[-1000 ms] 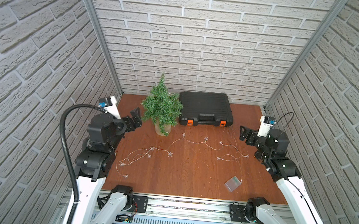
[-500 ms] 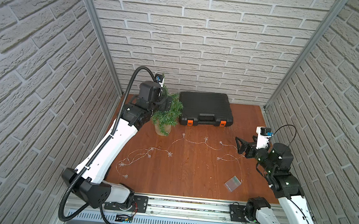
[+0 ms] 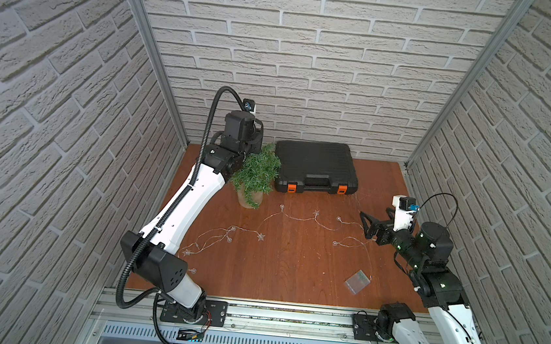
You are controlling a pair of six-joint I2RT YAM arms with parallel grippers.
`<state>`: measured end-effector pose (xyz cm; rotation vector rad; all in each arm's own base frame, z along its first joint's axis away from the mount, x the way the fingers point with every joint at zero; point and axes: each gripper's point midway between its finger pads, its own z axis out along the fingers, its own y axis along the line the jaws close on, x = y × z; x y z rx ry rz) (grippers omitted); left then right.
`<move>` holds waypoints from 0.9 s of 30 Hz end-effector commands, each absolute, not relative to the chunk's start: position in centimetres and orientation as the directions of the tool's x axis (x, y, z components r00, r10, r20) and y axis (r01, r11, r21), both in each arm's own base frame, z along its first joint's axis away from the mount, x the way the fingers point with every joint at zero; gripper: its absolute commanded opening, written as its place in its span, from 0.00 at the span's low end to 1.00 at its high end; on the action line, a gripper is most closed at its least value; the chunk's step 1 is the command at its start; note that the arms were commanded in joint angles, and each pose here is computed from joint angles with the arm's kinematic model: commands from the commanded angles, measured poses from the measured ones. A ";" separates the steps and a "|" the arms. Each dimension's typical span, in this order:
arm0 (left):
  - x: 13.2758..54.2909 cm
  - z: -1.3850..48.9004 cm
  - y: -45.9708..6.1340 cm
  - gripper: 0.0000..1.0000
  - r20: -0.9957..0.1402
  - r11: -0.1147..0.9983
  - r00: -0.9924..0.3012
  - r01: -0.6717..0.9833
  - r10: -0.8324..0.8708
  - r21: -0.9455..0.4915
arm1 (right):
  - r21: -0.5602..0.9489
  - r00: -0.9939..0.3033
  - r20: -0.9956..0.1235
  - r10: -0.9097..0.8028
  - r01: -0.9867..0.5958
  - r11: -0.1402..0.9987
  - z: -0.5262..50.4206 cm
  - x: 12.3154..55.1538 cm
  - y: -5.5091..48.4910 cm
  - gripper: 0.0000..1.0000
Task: Wrap string light around the christmas tree
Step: Pick up the Christmas tree at the center of the board.
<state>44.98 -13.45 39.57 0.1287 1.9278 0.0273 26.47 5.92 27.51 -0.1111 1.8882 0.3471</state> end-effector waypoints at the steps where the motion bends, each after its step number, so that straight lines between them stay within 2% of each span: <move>1: 44.9 42.6 -13.0 0.22 -0.957 0.997 -0.283 0.059 0.070 0.055 | 0.181 -0.302 -0.949 0.095 -0.273 0.945 29.0 26.7 6.3 0.99; 2: 44.9 42.9 -13.0 0.22 -0.958 0.996 -0.276 0.060 0.075 0.061 | 0.190 -0.305 -0.947 0.103 -0.269 0.944 29.1 26.8 6.3 0.99; 6: 44.7 43.7 -12.3 0.00 -0.956 0.994 -0.274 0.056 0.106 0.094 | 0.240 -0.315 -0.936 0.155 -0.252 0.938 30.3 27.1 6.4 0.97; 15: 43.3 48.8 -12.2 0.00 -0.978 0.993 -0.186 0.083 0.096 0.081 | 0.268 -0.316 -0.932 0.179 -0.267 0.926 31.7 27.2 6.8 0.94; 20: 40.1 52.3 -13.7 0.00 -0.989 0.986 -0.125 0.154 0.077 0.057 | 0.287 -0.340 -0.922 0.185 -0.281 0.916 31.8 27.0 7.2 0.93; 24: 37.3 52.3 -15.4 0.00 -0.987 0.971 -0.156 0.240 0.033 -0.006 | 0.295 -0.355 -0.917 0.181 -0.298 0.908 31.7 26.9 7.6 0.93; 27: 34.7 51.6 -17.8 0.00 -0.982 0.946 -0.172 0.325 0.073 0.014 | 0.316 -0.374 -0.907 0.195 -0.295 0.902 31.8 27.0 7.8 0.90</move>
